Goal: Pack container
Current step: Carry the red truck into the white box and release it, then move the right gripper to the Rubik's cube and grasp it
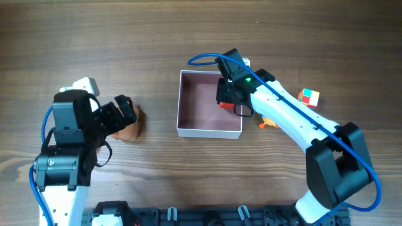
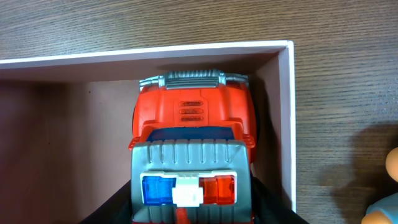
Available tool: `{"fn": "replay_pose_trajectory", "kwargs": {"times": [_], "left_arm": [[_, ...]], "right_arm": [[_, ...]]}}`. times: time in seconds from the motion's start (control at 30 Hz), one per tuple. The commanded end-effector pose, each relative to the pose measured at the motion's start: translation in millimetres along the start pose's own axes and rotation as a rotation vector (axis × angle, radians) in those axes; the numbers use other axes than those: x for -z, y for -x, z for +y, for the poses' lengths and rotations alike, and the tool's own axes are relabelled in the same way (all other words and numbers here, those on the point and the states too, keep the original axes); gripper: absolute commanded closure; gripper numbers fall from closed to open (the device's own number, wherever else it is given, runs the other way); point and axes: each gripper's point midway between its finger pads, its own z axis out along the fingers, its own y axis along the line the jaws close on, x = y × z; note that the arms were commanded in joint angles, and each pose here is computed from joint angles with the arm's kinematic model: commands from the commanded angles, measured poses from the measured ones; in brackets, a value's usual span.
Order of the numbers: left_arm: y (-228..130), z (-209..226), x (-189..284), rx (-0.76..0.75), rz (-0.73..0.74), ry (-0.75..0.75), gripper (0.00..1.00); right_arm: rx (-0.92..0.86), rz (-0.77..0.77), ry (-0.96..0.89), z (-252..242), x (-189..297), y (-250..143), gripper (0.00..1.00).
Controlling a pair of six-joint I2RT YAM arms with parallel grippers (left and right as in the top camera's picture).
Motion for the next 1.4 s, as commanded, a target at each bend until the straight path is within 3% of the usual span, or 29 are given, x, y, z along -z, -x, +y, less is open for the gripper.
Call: {"fn": "replay_pose_trajectory", "kwargs": {"times": [0.0,0.17,0.4,0.5,0.6,0.87,1.37], "left_arm": [[9,-1,6,-0.005,-0.029,-0.001,0.0],[9,-1,6,-0.005,-0.029,-0.001,0.0],[9,-1,6,-0.005,-0.029,-0.001,0.0],[9,-1,6,-0.005,-0.029,-0.001,0.0],[9,-1,6,-0.005,-0.029,-0.001,0.0],[8,-1,6,-0.005,-0.027,0.0,0.0],[6,0,6,-0.004,-0.016,0.005,0.0]], "right_arm": [[0.008,-0.017,-0.017,-1,-3,4,0.5],[0.052,-0.021,-0.015,-1,-3,5,0.42],[0.142,-0.075,0.039,16,22,22,0.49],[0.277,-0.068,0.212,55,45,17,0.73],[0.366,-0.006,0.253,72,45,-9,0.96],[0.455,0.111,0.183,75,8,-50,0.95],[0.281,0.018,-0.099,32,-11,-29,0.93]]}}
